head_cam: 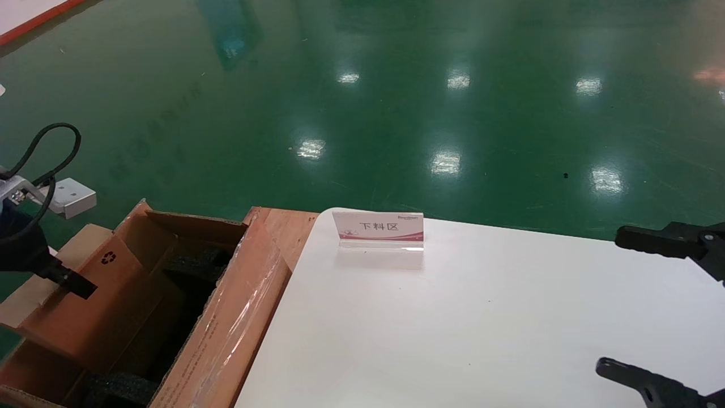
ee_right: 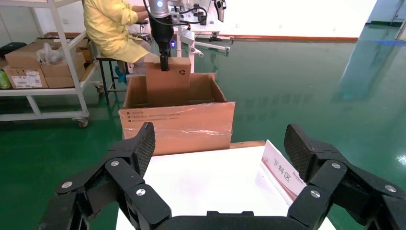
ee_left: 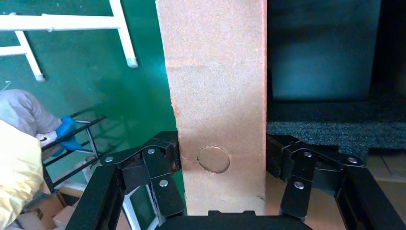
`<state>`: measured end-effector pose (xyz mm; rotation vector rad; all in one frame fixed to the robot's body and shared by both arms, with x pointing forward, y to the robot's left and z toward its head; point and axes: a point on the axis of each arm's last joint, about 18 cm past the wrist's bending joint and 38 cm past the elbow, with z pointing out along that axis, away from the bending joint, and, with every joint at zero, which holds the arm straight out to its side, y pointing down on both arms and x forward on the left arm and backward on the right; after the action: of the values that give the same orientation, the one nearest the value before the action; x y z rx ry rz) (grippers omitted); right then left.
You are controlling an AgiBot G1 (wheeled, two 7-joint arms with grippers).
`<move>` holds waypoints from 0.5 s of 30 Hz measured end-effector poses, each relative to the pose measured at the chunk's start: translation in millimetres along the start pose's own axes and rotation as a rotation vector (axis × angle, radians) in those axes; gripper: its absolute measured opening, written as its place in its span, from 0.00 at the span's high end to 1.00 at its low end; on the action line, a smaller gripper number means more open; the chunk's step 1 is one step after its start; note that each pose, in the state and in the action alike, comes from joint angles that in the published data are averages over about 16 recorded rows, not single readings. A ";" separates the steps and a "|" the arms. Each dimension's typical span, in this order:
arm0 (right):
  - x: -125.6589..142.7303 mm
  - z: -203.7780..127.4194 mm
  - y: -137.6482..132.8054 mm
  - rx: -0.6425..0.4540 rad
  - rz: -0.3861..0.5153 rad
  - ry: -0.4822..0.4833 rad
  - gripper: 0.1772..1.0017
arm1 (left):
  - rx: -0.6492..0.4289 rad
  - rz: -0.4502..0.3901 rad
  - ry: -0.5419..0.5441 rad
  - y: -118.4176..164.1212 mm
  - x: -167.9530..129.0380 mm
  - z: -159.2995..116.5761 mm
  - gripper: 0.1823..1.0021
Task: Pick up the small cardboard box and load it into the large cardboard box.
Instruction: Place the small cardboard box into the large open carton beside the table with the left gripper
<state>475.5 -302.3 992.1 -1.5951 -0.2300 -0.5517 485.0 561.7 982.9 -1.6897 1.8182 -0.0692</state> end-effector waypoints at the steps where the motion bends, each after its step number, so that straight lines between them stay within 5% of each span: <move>1: 0.0 0.0 0.0 0.000 0.000 0.000 0.01 | 0.000 -0.001 -0.002 -0.3 0.0 1.3 0.85; 15: 0.0 0.0 0.0 0.000 0.000 0.000 0.00 | 0.025 -0.019 -0.017 -10.4 -0.6 9.8 0.85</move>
<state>475.5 -302.3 992.1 -1.5951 -0.2300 -0.5517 498.8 564.2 980.1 -1.6849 1.7819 -0.0851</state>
